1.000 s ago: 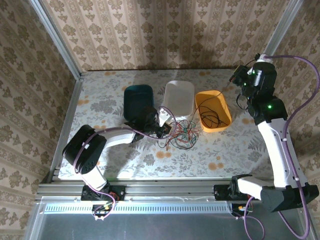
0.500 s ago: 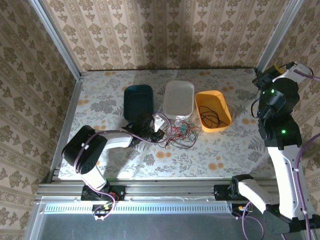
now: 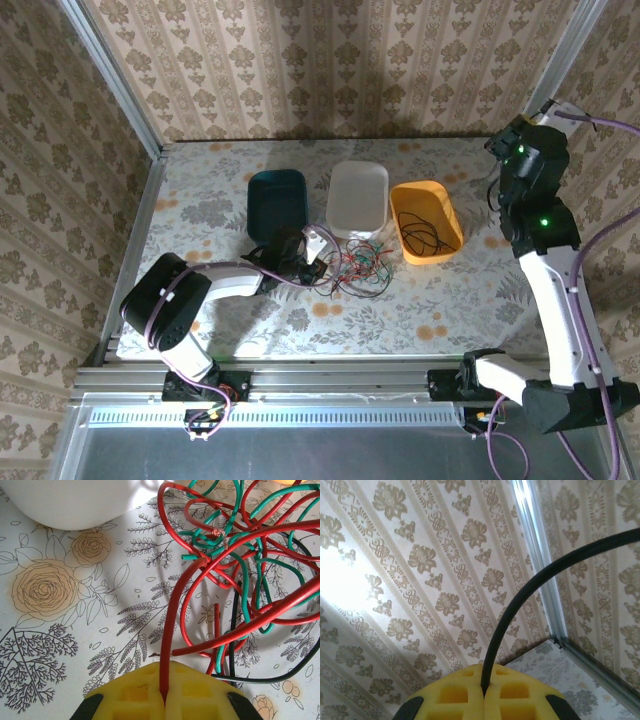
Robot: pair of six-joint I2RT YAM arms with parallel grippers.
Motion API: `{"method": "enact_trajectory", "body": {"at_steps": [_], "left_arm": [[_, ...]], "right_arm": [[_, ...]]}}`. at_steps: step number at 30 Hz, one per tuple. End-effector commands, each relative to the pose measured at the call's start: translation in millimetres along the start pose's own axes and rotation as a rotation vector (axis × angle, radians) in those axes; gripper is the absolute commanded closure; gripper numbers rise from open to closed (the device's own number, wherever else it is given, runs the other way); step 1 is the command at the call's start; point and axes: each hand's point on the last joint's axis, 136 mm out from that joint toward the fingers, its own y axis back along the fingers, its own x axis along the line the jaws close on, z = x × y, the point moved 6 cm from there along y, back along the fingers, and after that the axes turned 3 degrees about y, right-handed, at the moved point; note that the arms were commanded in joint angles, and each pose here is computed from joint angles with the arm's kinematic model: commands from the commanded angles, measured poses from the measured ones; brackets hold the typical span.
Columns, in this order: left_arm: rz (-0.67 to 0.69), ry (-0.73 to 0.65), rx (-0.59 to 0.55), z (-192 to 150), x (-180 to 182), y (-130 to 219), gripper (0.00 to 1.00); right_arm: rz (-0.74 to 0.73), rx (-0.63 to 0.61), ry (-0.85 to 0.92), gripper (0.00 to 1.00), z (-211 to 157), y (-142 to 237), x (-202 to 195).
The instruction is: Untangle the cables
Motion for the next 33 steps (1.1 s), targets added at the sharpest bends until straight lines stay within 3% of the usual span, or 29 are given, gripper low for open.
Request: {"method": "enact_trajectory", "body": {"at_steps": [1,8,15,20,33], "left_arm": [[0.0,0.003,-0.038,13,-3,5,1.0],[0.002,0.012,-0.038,11,-4,4,1.0],[-0.001,0.006,-0.041,17,-5,1,1.0],[-0.007,0.004,-0.04,19,-5,-1,1.0],[-0.001,-0.005,-0.034,20,-9,2,1.0]], "right_arm": [[0.056,-0.036,-0.005,1.0,10,-6,11],[0.061,0.077,0.023,1.0,-35,-34,19],[-0.028,0.303,0.167,1.0,-117,-44,26],[-0.117,0.416,0.18,1.0,-161,-42,23],[-0.201,0.855,0.254,1.0,-294,-58,13]]}}
